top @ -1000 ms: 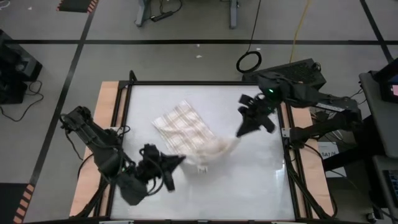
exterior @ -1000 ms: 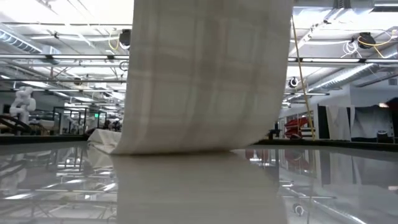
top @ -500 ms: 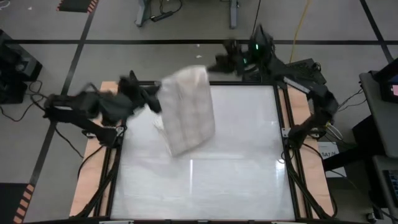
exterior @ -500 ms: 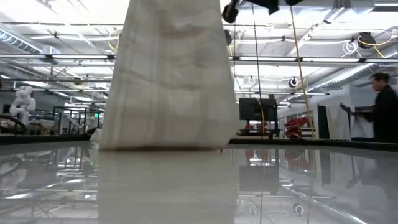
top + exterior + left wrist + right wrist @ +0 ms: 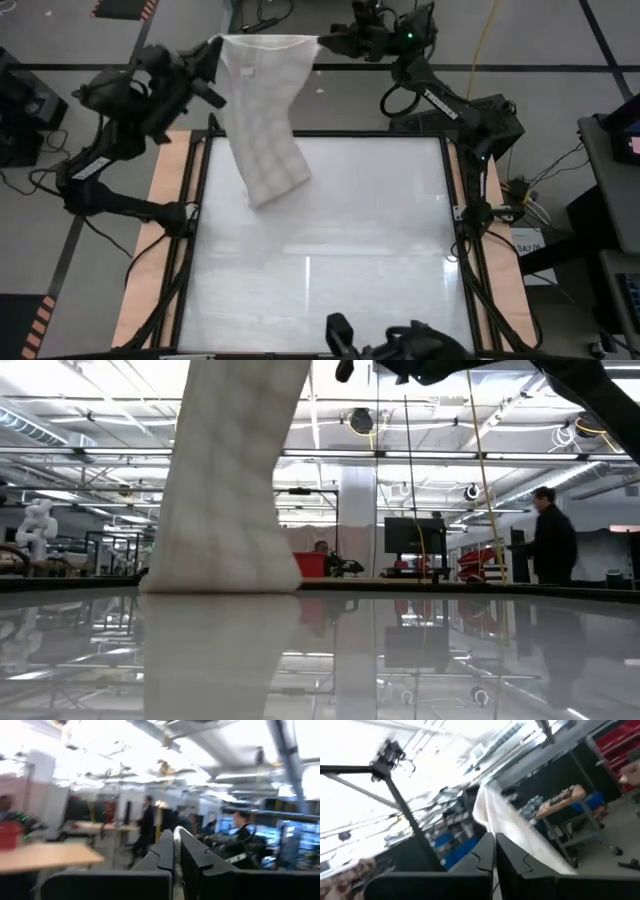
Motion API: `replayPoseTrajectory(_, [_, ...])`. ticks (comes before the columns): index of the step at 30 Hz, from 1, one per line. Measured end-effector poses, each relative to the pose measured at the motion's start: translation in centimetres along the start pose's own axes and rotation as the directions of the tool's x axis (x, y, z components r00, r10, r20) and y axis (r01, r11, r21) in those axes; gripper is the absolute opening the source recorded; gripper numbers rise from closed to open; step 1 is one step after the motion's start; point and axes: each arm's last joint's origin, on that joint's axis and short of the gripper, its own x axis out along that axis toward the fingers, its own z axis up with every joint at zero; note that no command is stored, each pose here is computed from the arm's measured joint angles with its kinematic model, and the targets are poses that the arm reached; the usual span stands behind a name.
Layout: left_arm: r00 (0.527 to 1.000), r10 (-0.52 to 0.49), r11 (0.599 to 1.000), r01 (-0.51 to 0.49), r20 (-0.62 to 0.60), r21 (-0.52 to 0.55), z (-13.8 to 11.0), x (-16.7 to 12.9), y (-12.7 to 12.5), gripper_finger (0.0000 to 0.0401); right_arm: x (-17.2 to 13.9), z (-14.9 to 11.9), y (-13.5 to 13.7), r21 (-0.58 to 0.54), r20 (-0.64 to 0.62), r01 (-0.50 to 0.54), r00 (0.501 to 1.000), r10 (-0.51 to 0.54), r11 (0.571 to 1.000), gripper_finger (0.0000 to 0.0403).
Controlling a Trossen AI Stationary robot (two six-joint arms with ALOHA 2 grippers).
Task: Roll towel
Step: Roll the white-brown patterned towel
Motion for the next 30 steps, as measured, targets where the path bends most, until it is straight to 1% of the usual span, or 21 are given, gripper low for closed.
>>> replayPoseTrajectory(3, [0.997, -0.070, 0.997, 0.070, 0.025, -0.021, 0.7, 0.5, 0.4, 0.0009, 0.1, 1.1, 2.0, -0.051, -0.029, -0.037, 0.999, 0.036, 0.998, 0.0000])
replayPoseTrajectory(6, [0.987, -0.159, 0.987, 0.159, -0.008, -0.007, 0.7, 0.8, 0.4, 0.0008, 0.1, 1.7, 4.4, -0.169, -0.077, -0.076, 0.995, 0.063, 0.983, 0.0000])
replayPoseTrajectory(8, [0.983, -0.184, 0.983, 0.183, -0.013, -0.018, 0.6, 1.3, 0.4, 0.0009, -0.1, 1.8, 5.6, -0.177, -0.108, -0.076, 0.993, 0.057, 0.981, 0.0000])
replayPoseTrajectory(11, [0.981, -0.191, 0.975, 0.187, -0.019, -0.119, 0.6, 2.0, 0.4, 0.0008, -0.3, 2.0, 7.7, -0.160, -0.129, -0.049, 0.991, 0.028, 0.986, 0.0000])
replayPoseTrajectory(12, [0.981, -0.192, 0.971, 0.184, -0.039, -0.150, 0.6, 2.2, 0.3, 0.0008, -0.4, 2.1, 8.6, -0.164, -0.134, -0.044, 0.991, 0.021, 0.986, 0.0000])
replayPoseTrajectory(14, [0.971, -0.225, 0.959, 0.206, -0.079, -0.195, 0.5, 2.6, -0.3, 0.0008, -0.5, 2.2, 10.9, -0.192, -0.125, -0.029, 0.992, 0.004, 0.981, 0.0000])
replayPoseTrajectory(17, [0.944, -0.317, 0.931, 0.291, -0.091, -0.222, 0.4, 3.5, -1.8, 0.0008, -0.9, 2.0, 14.6, -0.246, -0.114, 0.000, 0.993, -0.029, 0.969, 0.0000])
replayPoseTrajectory(18, [0.936, -0.340, 0.922, 0.312, -0.091, -0.229, 0.3, 3.8, -2.2, 0.0008, -1.1, 1.8, 15.8, -0.260, -0.109, 0.020, 0.993, -0.049, 0.965, 0.0000])
replayPoseTrajectory(20, [0.926, -0.365, 0.910, 0.331, -0.101, -0.250, 0.0, 4.1, -2.8, 0.0008, -1.5, 1.3, 17.4, -0.260, -0.106, 0.079, 0.988, -0.109, 0.962, 0.0000])
replayPoseTrajectory(23, [0.924, -0.362, 0.900, 0.312, -0.125, -0.303, -0.3, 4.1, -2.9, 0.0008, -2.0, 0.1, 18.2, -0.230, -0.149, 0.153, 0.970, -0.190, 0.961, 0.0000])
replayPoseTrajectory(27, [0.944, -0.296, 0.926, 0.247, -0.143, -0.285, -0.4, 4.3, -2.1, 0.0008, -2.1, -0.4, 17.3, -0.213, -0.172, 0.204, 0.955, -0.242, 0.956, 0.0000])
replayPoseTrajectory(30, [0.954, -0.264, 0.942, 0.222, -0.144, -0.252, -0.6, 4.7, -1.5, 0.0008, -1.7, -0.1, 15.9, -0.232, -0.158, 0.198, 0.958, -0.238, 0.952, 0.0000])
